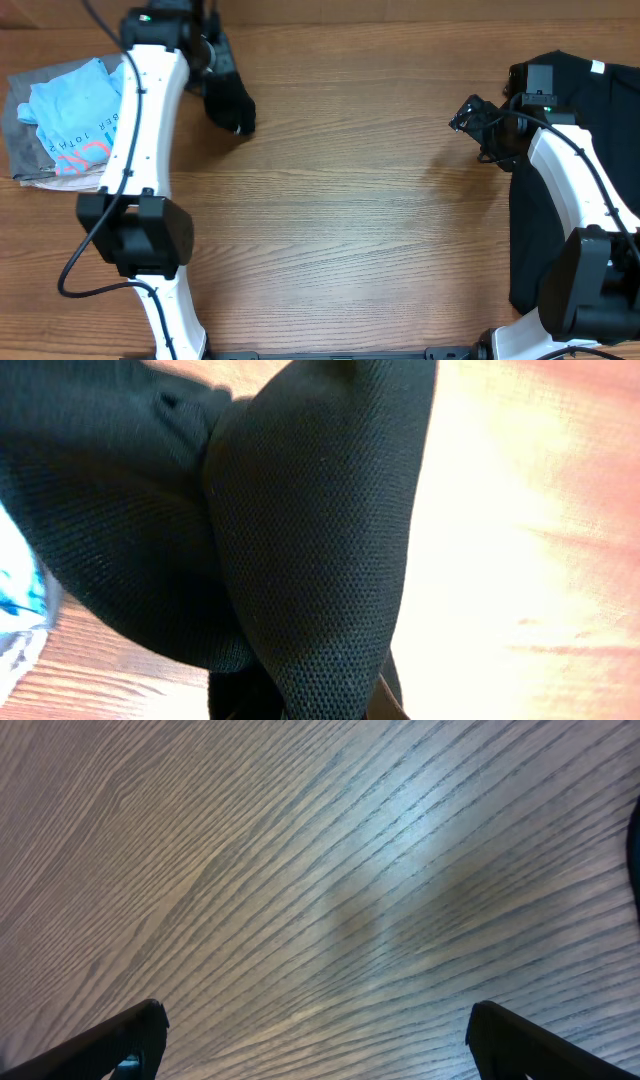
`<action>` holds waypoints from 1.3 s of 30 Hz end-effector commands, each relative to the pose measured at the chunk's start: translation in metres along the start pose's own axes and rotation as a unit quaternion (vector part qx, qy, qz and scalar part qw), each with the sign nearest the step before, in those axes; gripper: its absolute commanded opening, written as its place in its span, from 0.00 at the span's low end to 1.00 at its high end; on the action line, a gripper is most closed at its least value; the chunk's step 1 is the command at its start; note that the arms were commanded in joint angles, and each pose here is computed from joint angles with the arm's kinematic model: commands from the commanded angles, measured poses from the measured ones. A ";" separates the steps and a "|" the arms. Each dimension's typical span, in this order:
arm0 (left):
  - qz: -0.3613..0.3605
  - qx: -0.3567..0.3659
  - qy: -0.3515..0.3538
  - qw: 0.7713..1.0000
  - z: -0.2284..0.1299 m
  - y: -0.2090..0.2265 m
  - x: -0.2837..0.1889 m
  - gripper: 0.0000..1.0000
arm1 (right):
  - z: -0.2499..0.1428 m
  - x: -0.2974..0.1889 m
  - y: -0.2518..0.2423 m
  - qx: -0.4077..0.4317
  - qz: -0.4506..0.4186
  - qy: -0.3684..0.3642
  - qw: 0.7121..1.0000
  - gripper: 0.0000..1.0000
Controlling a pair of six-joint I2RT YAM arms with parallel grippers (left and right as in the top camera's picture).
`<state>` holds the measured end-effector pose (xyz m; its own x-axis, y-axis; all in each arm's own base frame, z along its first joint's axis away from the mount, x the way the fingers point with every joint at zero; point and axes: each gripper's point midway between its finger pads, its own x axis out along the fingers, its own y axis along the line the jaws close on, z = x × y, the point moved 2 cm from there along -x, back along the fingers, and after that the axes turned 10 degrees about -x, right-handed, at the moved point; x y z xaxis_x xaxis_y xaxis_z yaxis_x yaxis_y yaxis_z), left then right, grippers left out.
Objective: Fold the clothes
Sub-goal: 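Lift the black bundle and carry it left to the clothes stack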
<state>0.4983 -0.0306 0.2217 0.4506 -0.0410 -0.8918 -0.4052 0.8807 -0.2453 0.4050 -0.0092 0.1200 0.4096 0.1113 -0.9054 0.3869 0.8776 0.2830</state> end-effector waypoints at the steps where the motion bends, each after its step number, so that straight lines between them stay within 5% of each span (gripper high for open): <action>1: -0.037 -0.044 -0.060 0.997 0.041 0.006 -0.036 0.04 | 0.002 -0.001 -0.001 -0.003 -0.003 -0.006 1.000 1.00; 24: -0.097 -0.231 -0.220 0.943 0.162 0.168 -0.108 0.04 | 0.002 -0.001 -0.001 -0.003 -0.003 -0.006 1.000 1.00; 39: -0.123 -0.302 -0.262 0.908 0.193 0.196 -0.094 0.04 | 0.002 -0.001 -0.001 -0.003 -0.003 -0.006 1.000 1.00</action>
<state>0.5207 0.2331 0.3410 0.8336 0.1826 -0.5214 -0.5353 0.4999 -0.6808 0.4048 -0.0092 0.1199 0.4089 0.1114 -0.9057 0.3868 0.8778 0.2826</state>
